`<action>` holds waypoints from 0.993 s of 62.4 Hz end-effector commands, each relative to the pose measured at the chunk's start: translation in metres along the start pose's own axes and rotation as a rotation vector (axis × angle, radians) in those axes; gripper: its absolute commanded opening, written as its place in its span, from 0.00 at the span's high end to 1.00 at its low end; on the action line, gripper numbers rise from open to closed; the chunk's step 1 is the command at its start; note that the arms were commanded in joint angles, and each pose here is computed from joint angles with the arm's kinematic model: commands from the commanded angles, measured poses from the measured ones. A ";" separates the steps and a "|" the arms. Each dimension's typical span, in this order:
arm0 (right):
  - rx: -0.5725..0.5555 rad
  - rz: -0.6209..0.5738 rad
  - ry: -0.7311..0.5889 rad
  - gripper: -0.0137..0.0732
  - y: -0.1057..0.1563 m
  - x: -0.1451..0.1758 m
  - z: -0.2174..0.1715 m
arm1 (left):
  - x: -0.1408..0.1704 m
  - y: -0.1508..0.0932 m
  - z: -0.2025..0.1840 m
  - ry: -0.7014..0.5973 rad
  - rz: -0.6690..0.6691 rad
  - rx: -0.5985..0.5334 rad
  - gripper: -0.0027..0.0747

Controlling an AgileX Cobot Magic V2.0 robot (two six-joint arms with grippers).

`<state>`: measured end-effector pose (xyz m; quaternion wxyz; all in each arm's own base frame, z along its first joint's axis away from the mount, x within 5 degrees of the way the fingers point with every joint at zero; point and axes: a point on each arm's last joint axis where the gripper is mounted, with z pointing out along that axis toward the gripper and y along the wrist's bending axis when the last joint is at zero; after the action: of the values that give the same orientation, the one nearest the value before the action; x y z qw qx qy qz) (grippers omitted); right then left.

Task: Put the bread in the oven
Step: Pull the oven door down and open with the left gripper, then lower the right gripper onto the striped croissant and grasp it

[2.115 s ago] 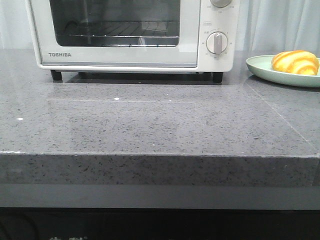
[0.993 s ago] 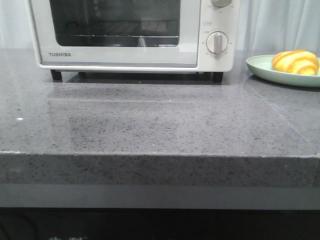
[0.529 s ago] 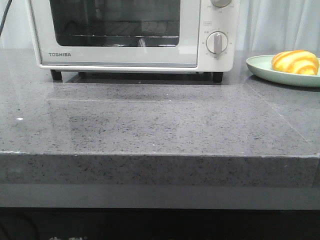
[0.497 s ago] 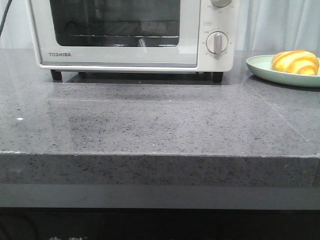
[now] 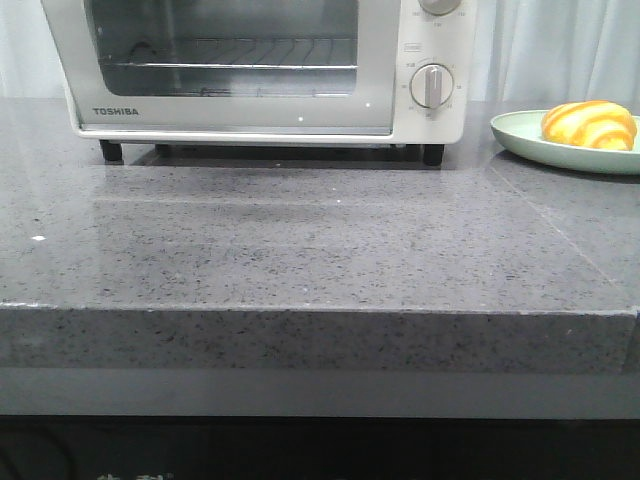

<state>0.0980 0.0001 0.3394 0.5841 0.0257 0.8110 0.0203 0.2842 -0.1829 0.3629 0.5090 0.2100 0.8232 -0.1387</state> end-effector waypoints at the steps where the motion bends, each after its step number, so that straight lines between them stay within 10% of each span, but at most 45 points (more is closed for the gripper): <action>1: 0.001 -0.004 -0.094 0.15 0.000 -0.015 -0.002 | 0.003 0.010 -0.022 0.128 0.000 -0.062 0.99; 34: 0.004 -0.003 -0.024 0.15 0.000 -0.013 0.009 | 0.001 0.025 -0.147 0.104 -0.003 -0.149 0.99; 62: 0.018 0.002 0.310 0.15 0.002 -0.061 0.091 | 0.040 0.030 -0.181 0.074 -0.005 -0.168 0.99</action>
<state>0.1840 -0.0005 0.3540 0.4363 0.0277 0.8992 0.0185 0.1422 -0.0688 0.3940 0.4534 0.1745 0.8727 -0.0491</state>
